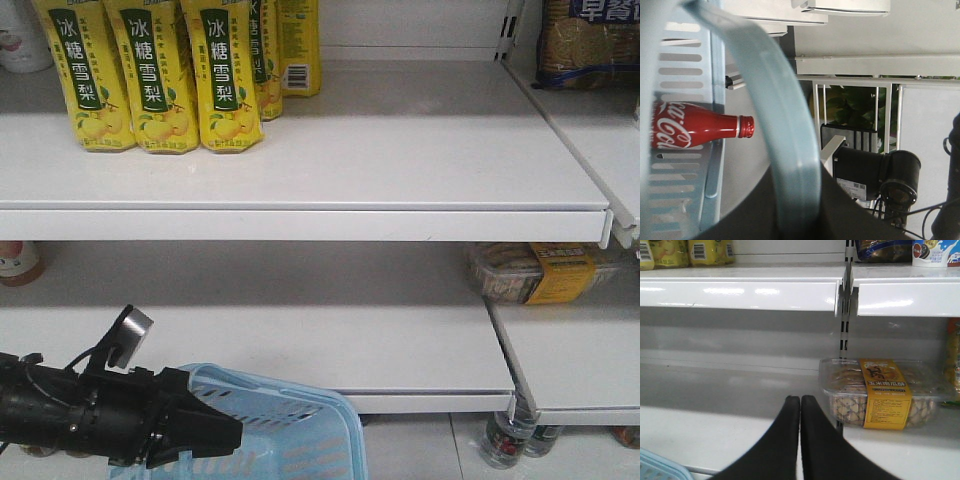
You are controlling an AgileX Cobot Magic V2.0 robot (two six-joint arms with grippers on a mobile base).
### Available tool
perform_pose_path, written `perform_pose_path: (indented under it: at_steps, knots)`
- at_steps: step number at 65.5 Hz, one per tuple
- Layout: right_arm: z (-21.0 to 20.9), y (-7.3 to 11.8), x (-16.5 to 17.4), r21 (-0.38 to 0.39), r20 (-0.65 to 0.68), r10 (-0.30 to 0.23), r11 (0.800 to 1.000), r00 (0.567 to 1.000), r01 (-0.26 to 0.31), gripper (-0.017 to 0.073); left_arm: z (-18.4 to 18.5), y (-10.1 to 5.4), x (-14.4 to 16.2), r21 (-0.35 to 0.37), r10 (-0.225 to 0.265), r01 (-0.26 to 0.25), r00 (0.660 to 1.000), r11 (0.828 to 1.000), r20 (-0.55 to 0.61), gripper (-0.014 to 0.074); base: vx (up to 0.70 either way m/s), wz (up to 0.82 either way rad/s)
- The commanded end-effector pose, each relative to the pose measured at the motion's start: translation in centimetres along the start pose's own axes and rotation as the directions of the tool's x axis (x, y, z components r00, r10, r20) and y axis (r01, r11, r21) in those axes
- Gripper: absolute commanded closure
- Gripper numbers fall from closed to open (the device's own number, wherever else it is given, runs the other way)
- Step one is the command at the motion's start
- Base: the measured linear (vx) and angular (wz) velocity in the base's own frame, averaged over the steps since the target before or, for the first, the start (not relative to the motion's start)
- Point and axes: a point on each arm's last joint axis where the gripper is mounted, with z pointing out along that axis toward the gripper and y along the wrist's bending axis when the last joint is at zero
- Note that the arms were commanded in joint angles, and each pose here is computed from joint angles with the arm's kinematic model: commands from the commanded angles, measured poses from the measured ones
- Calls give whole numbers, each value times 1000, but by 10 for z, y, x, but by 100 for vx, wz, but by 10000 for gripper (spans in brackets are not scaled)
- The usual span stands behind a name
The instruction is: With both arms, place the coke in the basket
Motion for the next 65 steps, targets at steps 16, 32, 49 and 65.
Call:
perform_pose_path:
  at_steps: [16, 32, 49, 65]
  knots:
    - [-1, 1, -16, -5, 95, -7, 1000, 995, 7, 569, -31, -79, 31, 137, 304, -321, 944, 937, 130, 600, 0, 0]
    - [-1, 1, -16, -5, 95, -7, 1000, 995, 7, 569, -52, -113, 63, 99, 475, -512, 842, 853, 256, 600, 0, 0]
    - [-1, 1, -16, -5, 95, -7, 1000, 995, 7, 569, -70, -103, 85, -40, 432, -458, 802, 888, 412, 600, 0, 0]
    - [-1, 1, -16, -5, 94, -7, 1000, 996, 7, 569, -87, -72, 110, -286, 520, -434, 703, 854, 486, 600, 0, 0]
